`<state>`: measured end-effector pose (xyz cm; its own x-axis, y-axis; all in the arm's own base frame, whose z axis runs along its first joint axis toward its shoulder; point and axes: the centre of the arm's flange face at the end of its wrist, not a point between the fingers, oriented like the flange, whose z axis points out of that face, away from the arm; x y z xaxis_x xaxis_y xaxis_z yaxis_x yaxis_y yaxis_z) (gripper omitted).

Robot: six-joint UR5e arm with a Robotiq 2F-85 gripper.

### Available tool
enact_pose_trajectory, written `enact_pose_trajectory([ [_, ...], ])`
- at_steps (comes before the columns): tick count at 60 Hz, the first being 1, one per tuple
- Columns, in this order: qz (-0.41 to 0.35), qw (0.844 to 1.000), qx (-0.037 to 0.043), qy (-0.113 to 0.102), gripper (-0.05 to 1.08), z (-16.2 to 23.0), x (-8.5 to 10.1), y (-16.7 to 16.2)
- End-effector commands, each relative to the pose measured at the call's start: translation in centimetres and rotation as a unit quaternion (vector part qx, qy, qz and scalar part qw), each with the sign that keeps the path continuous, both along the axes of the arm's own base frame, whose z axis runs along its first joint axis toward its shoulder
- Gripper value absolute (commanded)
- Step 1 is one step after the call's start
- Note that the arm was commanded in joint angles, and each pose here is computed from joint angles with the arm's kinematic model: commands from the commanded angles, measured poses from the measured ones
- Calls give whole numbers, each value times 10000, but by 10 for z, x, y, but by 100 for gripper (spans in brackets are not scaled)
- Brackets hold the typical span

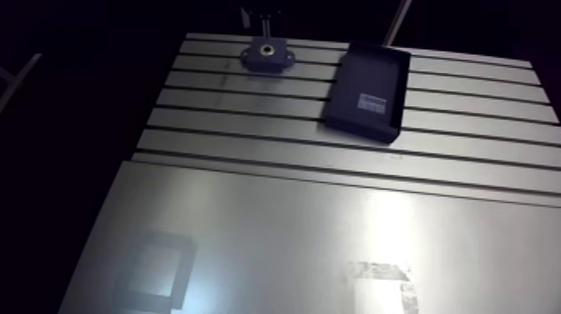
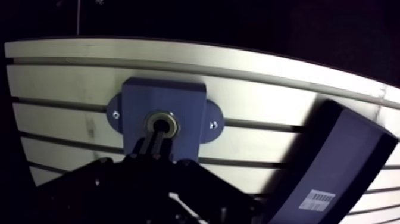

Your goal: Pick up the bearing and press it into the housing until flush.

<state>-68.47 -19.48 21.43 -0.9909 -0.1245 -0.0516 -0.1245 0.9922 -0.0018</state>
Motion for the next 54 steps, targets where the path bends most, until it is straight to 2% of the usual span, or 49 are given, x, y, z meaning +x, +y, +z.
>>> enact_pose_trajectory([
  [1, 7, 10000, 0, 31, 99, 22, 5, 1],
  [2, 9, 10000, 11, -26, 84, 25, 6, 2],
  [3, 9, 10000, 11, -26, 84, 25, 6, 2],
  [4, 9, 9999, 28, -125, 52, 27, 9, 2],
  [5, 9, 9999, 28, -125, 52, 27, 9, 2],
  [6, 17, 9997, 50, -223, 13, 31, 11, 3],
  [7, 17, 9997, 50, -223, 13, 31, 11, 3],
  [8, 13, 9995, 73, -315, 3, 37, 13, 4],
  [14, 94, 9986, 96, -515, 0, 58, 23, 7],
  [16, 123, 9984, 82, -549, 0, 67, 27, 8],
  [21, 65, 9987, 73, -498, 0, 108, 43, 24],
  [28, -21, 9991, 64, -428, 0, 146, 59, 38],
  [32, -40, 9993, 49, -375, 0, 180, 75, 52],
  [41, -79, 9990, 42, -429, 0, 208, 95, 69],
  [54, -151, 9997, 25, -189, 0, 239, 125, 87],
])
